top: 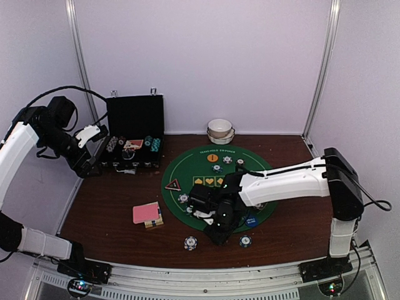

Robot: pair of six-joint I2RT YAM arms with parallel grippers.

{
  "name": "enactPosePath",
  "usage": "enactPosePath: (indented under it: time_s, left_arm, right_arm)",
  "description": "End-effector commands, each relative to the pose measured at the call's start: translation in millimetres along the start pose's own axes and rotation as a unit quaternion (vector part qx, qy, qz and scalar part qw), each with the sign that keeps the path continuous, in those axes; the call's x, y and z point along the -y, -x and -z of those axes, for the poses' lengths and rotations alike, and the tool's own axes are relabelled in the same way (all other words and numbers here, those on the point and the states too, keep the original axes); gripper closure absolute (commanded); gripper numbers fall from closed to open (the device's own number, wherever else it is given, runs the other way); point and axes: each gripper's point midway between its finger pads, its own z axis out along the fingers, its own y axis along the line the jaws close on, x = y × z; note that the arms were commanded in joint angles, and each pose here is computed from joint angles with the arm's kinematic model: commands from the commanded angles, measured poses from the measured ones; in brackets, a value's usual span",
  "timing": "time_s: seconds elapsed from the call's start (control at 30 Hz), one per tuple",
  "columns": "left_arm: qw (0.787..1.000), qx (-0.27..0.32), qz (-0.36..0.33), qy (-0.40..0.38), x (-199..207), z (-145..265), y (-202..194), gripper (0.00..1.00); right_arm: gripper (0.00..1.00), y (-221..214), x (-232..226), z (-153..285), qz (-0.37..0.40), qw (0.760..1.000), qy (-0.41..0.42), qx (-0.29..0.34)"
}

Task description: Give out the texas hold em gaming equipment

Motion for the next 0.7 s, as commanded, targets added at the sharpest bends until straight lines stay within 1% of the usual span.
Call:
enactPosePath:
  time_s: [0.0,0.1,0.2,0.3,0.43,0.57,0.67]
  left_arm:
    - [1.0,0.007,-0.006,0.003,-1.6,4.9,3.1,0.03]
    - [1.0,0.007,-0.006,0.003,-1.4,4.6,2.7,0.02]
    - [1.0,0.006,-0.008,0.001,-0.7,3.5,2.0,0.02]
    - [1.0,0.005,-0.008,-0.003,0.7,2.1,1.0,0.02]
    - [1.0,-0.003,-0.01,-0.01,2.9,-3.6,-3.6,0.02]
    - [1.0,-0.013,-0.016,-0.021,7.5,-10.9,-11.2,0.03]
    - [0.999,-0.017,-0.017,-0.03,10.7,-17.2,-15.6,0.02]
  right_arm:
    - [0.67,12.0,2.9,45.6,0.004,0.999,-0.01,0.042]
    - [0.68,12.9,9.0,55.3,0.001,0.999,-0.019,0.047]
    - [0.7,16.6,28.9,66.0,-0.02,0.998,-0.033,0.056]
    - [0.71,20.9,67.0,74.5,-0.058,0.995,-0.059,0.064]
    - [0.71,18.9,126.8,82.0,-0.127,0.986,-0.082,0.072]
    - [0.72,9.3,185.6,82.3,-0.201,0.971,-0.101,0.082]
    - [0.73,-0.6,220.1,74.4,-0.253,0.958,-0.107,0.082]
